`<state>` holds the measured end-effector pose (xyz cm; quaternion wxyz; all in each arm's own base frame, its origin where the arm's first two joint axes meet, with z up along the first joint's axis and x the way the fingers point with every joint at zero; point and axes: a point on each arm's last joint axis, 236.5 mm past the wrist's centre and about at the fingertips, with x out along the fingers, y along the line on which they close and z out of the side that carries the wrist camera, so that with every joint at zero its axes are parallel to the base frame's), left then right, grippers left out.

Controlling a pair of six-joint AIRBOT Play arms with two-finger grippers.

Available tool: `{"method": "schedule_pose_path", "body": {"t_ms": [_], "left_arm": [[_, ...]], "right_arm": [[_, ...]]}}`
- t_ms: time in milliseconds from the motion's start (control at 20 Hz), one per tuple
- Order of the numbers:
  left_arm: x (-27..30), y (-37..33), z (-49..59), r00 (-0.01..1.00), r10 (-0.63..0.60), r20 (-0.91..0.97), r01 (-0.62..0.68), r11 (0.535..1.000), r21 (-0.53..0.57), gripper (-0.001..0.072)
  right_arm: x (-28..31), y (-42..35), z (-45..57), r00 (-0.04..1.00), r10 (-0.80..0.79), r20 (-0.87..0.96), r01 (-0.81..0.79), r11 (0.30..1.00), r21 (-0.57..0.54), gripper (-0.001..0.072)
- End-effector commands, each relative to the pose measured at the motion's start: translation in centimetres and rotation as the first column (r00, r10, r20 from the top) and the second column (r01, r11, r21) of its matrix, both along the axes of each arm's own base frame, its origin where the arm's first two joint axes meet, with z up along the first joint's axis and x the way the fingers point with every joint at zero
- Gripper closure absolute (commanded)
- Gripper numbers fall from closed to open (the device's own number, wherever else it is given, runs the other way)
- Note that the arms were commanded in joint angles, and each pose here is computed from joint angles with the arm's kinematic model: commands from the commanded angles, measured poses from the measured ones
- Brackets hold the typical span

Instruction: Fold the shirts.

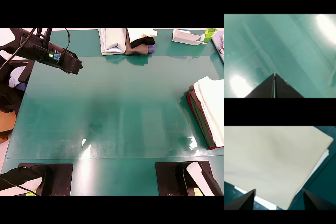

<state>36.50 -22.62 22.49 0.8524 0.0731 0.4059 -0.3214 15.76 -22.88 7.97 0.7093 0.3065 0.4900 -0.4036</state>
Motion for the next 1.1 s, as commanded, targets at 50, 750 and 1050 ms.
{"method": "schedule_pose_path", "body": {"t_ms": [50, 750, 1050], "left_arm": [[0.1, 0.0, 0.0, 1.000, 0.000, 0.003, 0.000, 1.000, 0.001, 0.0681], [0.4, 0.0, 0.3, 1.000, 0.006, 0.020, -0.006, 1.000, -0.005, 0.0681], [0.6, -0.1, 0.4, 1.000, 0.008, 0.026, -0.008, 1.000, -0.009, 0.0681]], "right_arm": [[2.4, 0.6, 2.8, 0.994, 0.017, 0.109, -0.023, 0.998, 0.054, 0.0048], [20.4, 38.5, 9.2, 0.314, 0.788, 0.529, -0.922, 0.386, -0.027, 0.0429], [19.9, 43.9, 6.3, 0.225, 0.833, 0.505, -0.967, 0.256, 0.008, 0.0688]]}}
